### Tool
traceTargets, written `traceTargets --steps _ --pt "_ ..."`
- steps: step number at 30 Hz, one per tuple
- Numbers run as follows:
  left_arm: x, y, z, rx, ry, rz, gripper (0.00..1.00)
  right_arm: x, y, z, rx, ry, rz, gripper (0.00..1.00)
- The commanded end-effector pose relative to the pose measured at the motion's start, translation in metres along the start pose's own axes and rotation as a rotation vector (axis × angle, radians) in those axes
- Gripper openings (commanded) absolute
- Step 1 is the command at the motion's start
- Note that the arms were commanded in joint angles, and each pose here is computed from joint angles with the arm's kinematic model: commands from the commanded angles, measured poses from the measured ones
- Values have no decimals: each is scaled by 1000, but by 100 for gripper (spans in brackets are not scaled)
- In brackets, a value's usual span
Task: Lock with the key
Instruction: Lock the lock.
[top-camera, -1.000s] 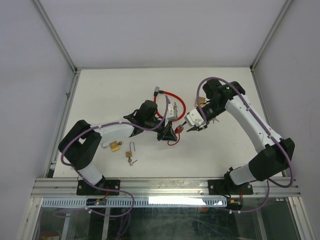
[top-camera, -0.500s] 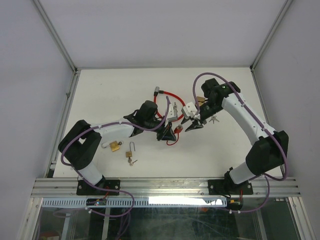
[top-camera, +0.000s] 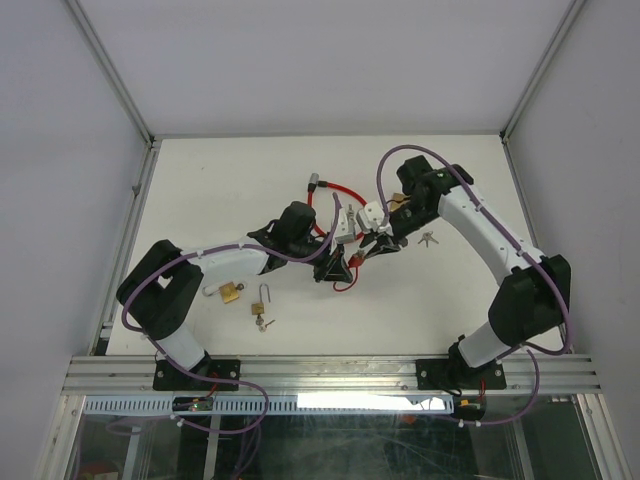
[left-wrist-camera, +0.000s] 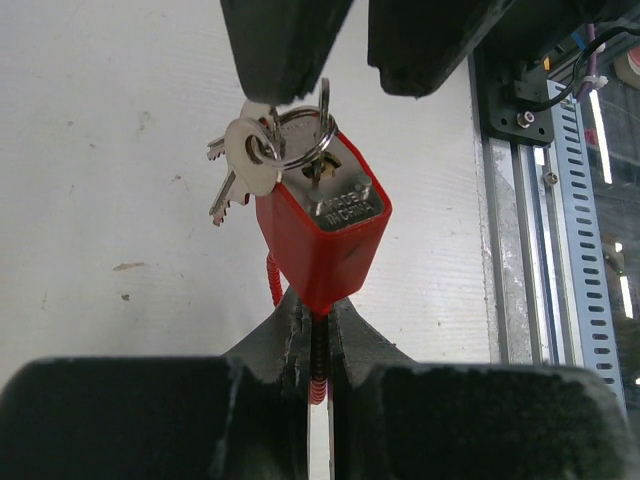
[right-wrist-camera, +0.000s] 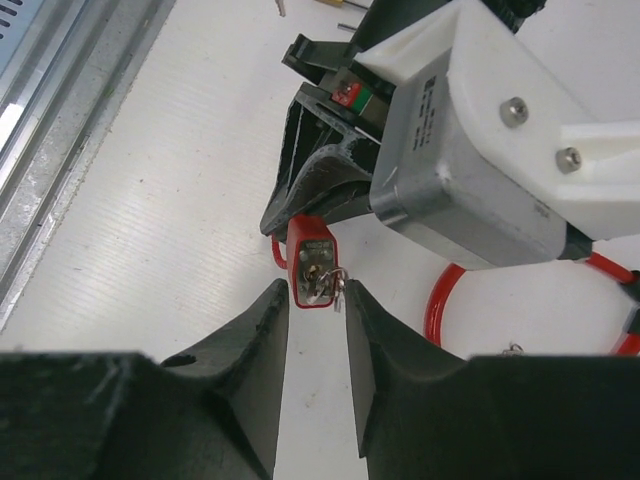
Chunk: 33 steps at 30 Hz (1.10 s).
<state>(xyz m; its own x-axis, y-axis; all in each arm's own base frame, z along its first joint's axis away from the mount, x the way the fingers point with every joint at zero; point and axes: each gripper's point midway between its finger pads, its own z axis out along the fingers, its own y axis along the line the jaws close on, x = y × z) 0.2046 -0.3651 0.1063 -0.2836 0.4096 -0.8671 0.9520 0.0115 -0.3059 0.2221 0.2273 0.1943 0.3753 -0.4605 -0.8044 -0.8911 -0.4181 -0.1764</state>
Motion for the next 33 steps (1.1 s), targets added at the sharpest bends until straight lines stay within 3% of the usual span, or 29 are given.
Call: traceTargets --steps 1,8,13,17,24,33 --pt "-39 -6 -6 6 -77 118 0 -1 4 5 -20 -6 1 31" --pt "-40 -8 -6 14 -79 118 0 3 7 9 -36 2 -5 24" --pt "-40 -9 -6 21 -77 117 0 3 9 9 -46 8 -43 8" --pt "-40 -13 -6 47 -77 116 0 -1 20 8 -98 1 -163 0" --pt "-37 -32 -10 191 -79 94 0 -10 32 2 -163 -16 -392 0" --pt "-22 -42 -6 422 -39 -72 0 -20 34 -2 -145 6 -691 0"
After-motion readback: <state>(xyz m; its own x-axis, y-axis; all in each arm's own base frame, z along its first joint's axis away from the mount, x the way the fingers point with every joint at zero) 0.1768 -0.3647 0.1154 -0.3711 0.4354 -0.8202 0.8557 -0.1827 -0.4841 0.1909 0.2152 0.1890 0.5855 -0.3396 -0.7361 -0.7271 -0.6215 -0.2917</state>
